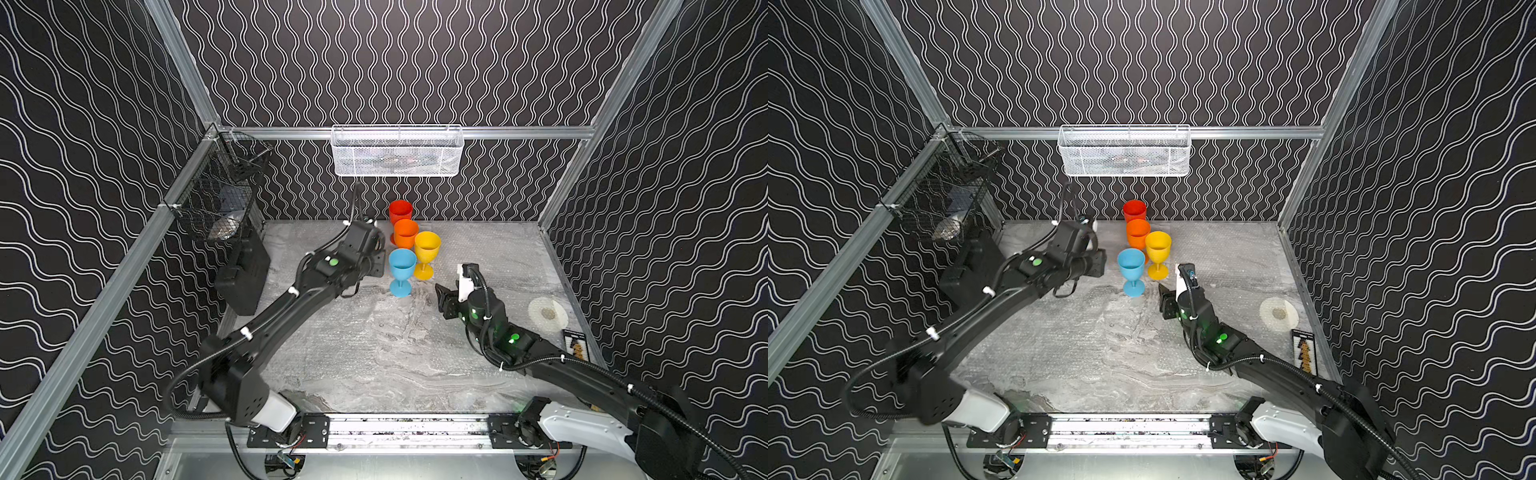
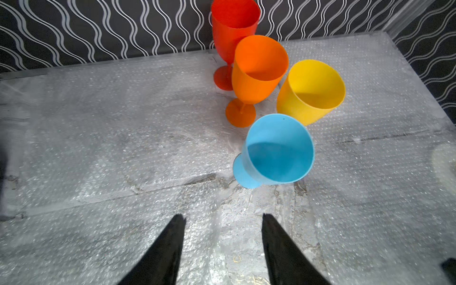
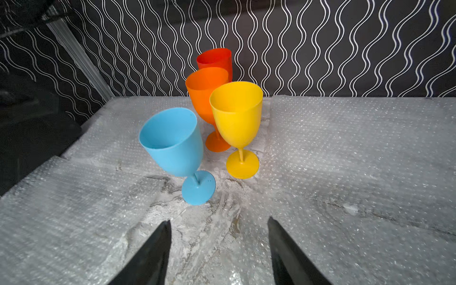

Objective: Unpack wine glasses from bubble wrap
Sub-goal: Place the wine glass at the center of the board, then reset both arms

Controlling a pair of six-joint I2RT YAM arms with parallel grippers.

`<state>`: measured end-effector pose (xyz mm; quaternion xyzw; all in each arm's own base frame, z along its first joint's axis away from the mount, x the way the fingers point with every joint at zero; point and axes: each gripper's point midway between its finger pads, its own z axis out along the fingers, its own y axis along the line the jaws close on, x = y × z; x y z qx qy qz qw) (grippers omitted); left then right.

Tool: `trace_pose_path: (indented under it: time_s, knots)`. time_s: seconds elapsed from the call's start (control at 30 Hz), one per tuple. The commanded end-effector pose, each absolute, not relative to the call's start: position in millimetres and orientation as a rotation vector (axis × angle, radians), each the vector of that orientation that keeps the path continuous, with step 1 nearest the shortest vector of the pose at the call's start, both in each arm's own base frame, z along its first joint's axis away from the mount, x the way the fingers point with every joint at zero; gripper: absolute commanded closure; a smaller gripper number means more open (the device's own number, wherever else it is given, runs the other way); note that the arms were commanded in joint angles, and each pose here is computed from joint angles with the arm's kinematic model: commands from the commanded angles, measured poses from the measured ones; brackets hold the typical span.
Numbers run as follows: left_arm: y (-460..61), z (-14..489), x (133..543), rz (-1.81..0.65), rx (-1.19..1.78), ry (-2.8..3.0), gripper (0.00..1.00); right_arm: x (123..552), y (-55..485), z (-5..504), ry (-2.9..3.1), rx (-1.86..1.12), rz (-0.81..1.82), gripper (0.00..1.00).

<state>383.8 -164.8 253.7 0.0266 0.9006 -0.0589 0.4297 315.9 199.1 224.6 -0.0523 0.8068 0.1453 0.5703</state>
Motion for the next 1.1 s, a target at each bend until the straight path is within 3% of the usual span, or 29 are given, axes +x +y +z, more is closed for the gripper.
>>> trace_pose_path:
  time_s: [0.0,0.27,0.43,0.63,0.87,1.07]
  knots:
    - [-135.2,270.1,388.4,-0.093,-0.106,2.054,0.40,314.1,186.1,222.0,1.993,-0.079,0.318,0.34]
    - [-91.0,224.4,371.2,0.036,-0.238,2.068,0.39,341.4,116.6,252.5,2.035,0.173,0.236,0.20]
    - [-66.5,200.4,360.6,0.076,-0.313,2.035,0.25,349.9,59.9,255.7,2.031,0.392,0.110,0.00]
    - [-48.3,180.9,351.0,0.103,-0.344,2.052,0.01,353.4,5.0,246.5,2.030,0.581,-0.026,0.00]
    - [-21.5,167.2,338.7,0.237,-0.384,2.043,0.01,352.0,-64.5,213.9,1.942,0.796,-0.191,0.00]
    - [-4.0,162.4,333.1,0.381,-0.291,1.944,0.01,354.5,-86.5,181.0,1.811,0.722,-0.311,0.00]
